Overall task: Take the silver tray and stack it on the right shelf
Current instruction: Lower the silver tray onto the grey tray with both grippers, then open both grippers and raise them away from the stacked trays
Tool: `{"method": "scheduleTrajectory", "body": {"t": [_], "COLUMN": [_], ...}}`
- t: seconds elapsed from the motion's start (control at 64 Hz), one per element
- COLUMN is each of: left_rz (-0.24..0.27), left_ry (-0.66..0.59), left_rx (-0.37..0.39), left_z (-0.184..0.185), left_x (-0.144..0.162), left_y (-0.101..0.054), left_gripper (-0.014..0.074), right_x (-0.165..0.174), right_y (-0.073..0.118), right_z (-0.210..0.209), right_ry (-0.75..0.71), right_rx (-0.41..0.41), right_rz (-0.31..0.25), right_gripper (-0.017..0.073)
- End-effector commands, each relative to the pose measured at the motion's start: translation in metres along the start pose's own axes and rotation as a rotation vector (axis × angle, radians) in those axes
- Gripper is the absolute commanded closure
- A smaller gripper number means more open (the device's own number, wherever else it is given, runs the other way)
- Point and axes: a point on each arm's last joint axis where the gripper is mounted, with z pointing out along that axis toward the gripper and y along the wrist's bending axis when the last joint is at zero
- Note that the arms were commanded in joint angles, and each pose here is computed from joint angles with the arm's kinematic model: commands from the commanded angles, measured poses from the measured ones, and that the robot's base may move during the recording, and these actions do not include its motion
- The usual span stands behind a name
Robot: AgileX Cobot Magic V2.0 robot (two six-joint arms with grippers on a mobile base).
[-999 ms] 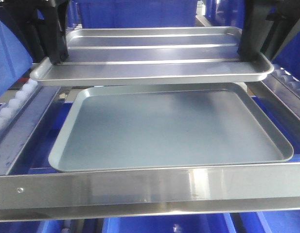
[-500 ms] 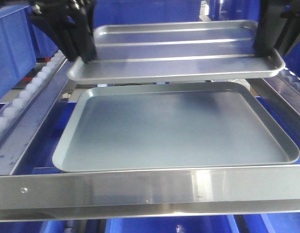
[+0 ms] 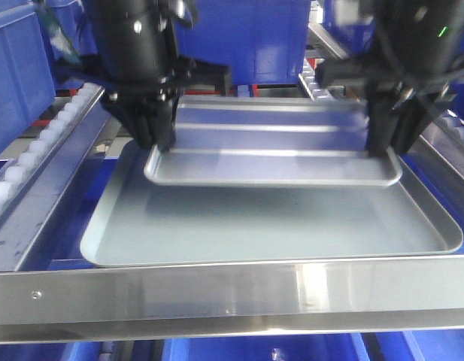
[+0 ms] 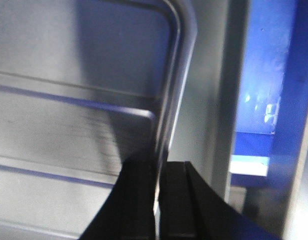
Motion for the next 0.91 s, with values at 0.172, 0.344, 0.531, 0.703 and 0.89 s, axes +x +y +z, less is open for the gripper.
{"method": "scheduleTrajectory", "body": {"t": [0.172, 0.344, 0.531, 0.703, 0.89], "left_rz": [-0.038, -0.034, -0.042, -0.041, -0.042], "left_ry": [-0.02, -0.004, -0.002, 0.021, -0.004], "left_rx": [0.055, 0.067, 0.072, 0.063, 0.066], "left_z": [-0.002, 0.003, 0.003, 0.003, -0.019], "left_x": [-0.011, -0.011, -0.011, -0.009, -0.01], "left_y": [0.006, 0.008, 0.009, 0.009, 0.013], "left_gripper": [0.0687, 0.0565, 0.0199, 0.0108, 0.0108], "right_x": [-0.021, -0.021, -0.021, -0.021, -0.019], "right_y": [0.006, 0.006, 0.005, 0.005, 0.002], "right_z": [-0.008, -0.009, -0.009, -0.014, -0.044], "right_ry": [-0.152, -0.151, -0.143, -0.155, -0.22], "right_rx": [-0.047, -0.046, -0.041, -0.044, -0.061], "right_rz": [-0.031, -0.031, -0.032, -0.032, -0.028], "right_gripper": [0.05, 0.0466, 0.0172, -0.0067, -0.0062]}}
